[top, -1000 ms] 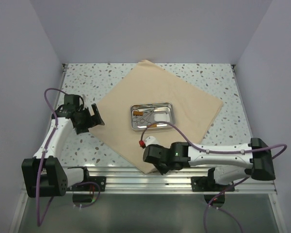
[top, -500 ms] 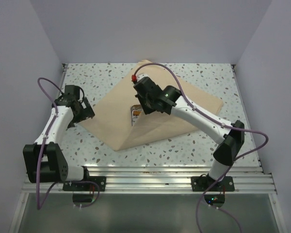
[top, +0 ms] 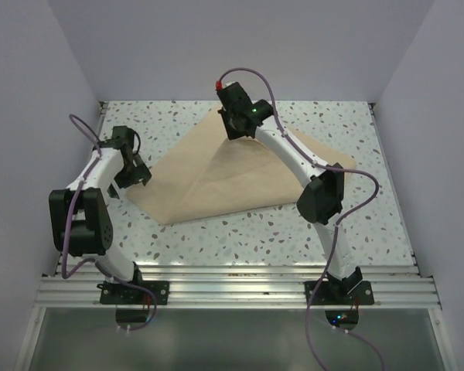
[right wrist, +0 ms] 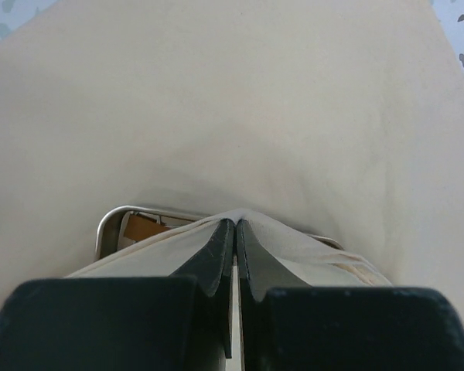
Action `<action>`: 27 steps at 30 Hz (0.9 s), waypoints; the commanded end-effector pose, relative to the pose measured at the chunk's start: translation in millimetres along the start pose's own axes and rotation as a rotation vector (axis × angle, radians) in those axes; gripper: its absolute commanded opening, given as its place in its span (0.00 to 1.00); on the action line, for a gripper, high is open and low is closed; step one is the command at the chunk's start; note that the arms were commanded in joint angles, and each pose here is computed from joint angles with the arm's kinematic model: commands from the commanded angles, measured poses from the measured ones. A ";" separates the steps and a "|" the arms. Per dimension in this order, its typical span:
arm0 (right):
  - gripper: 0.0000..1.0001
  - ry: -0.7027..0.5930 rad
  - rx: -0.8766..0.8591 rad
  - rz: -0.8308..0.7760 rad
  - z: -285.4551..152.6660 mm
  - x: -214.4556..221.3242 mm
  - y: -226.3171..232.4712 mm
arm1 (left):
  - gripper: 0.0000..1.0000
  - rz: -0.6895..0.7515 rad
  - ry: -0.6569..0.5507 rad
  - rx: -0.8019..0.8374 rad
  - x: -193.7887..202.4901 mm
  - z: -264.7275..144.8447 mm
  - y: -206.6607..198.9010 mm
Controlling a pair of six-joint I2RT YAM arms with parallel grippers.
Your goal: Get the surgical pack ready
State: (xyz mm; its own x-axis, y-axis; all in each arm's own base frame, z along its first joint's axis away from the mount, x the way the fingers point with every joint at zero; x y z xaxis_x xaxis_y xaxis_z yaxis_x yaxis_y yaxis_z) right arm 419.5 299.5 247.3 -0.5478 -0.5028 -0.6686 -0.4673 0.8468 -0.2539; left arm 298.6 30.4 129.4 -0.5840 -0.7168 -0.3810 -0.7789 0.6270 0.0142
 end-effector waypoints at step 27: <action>0.00 0.072 -0.030 0.085 105.1 31.8 -25.2 | 0.99 -0.058 -0.027 0.082 -37.6 -16.4 -22.9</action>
State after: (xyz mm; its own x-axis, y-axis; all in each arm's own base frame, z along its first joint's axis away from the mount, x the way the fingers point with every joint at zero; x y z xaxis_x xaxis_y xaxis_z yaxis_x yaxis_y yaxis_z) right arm 473.4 273.3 144.2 -0.6759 -0.4722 -0.5658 -0.4431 0.8739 -0.2000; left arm 333.7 33.0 158.4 -0.5317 -0.7427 -0.4071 -0.7873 0.6106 -0.0855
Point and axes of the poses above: each gripper's point midway between its finger pads, its own z axis out along the fingers, its own y axis along the line the jaws close on, x = y × z, the point moved 6 cm from there along -z, back along the fingers, and after that the axes turned 14 degrees about -z, right-handed, at the moved point
